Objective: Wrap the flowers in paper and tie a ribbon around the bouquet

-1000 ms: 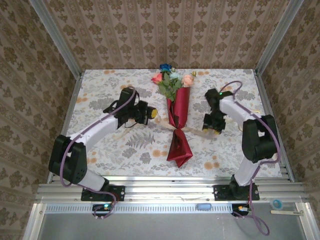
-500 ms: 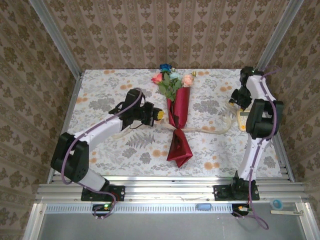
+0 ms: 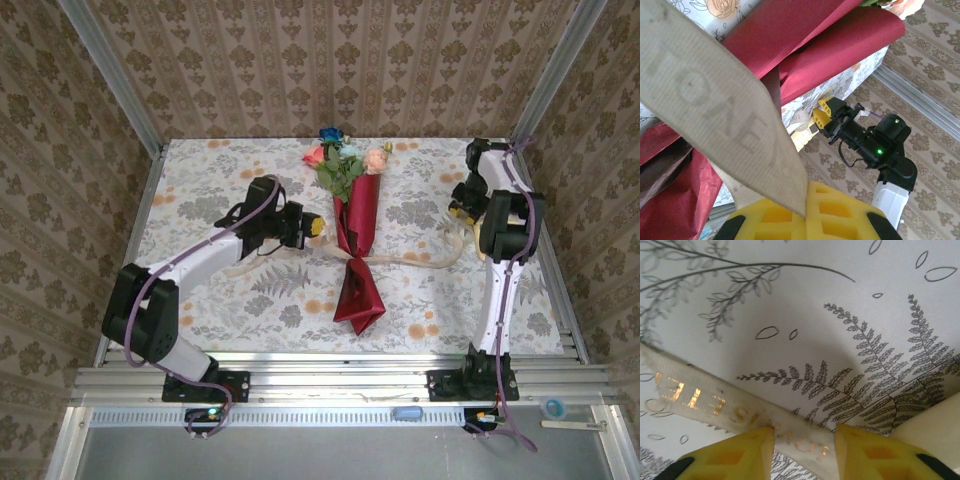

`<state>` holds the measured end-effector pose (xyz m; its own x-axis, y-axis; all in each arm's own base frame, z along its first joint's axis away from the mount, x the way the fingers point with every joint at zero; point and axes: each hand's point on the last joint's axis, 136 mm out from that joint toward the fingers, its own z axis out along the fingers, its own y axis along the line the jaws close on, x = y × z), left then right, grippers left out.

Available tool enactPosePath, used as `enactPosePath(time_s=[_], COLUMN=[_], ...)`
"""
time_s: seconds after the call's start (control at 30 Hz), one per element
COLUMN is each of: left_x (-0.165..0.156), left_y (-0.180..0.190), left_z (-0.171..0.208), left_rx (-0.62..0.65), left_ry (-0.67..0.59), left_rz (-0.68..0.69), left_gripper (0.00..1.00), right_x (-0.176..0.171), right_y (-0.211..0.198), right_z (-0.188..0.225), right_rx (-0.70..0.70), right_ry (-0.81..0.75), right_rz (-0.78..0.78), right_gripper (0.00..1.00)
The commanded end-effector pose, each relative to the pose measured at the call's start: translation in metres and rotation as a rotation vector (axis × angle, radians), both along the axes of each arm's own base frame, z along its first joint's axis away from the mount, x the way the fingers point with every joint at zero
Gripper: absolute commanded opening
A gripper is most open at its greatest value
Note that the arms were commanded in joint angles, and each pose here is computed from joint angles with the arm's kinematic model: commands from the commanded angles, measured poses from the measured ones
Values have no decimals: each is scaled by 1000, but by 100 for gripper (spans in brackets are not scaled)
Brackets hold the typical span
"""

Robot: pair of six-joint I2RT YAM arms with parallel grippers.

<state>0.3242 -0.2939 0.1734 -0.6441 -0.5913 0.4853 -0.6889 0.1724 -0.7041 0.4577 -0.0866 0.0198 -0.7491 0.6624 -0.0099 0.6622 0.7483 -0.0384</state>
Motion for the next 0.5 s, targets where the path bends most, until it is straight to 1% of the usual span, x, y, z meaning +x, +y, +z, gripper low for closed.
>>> enactPosePath(time_s=[0.0, 0.03, 0.13, 0.3, 0.37, 0.47], left_x=[2, 3, 6, 11, 13, 17], left_y=[1, 2, 1, -4, -9, -18], left_z=[-1, -1, 1, 12, 17, 21], left_rx=[-20, -21, -23, 4, 4, -4], left_ry=[19, 17, 5, -59, -89, -152], left_rz=[5, 6, -4, -83, -112, -153], left_gripper=[0, 0, 0, 0, 0, 0], right_x=[-8, -9, -4, 13, 15, 13], right_y=[9, 11, 13, 16, 19, 32], right_z=[-16, -18, -11, 41, 66, 101], right_rx=[-4, -1, -7, -71, -92, -89], right_ry=[73, 78, 54, -96, -155, -247], right_rz=[4, 0, -6, 12, 16, 19], right_gripper=[31, 25, 0, 0, 0, 0])
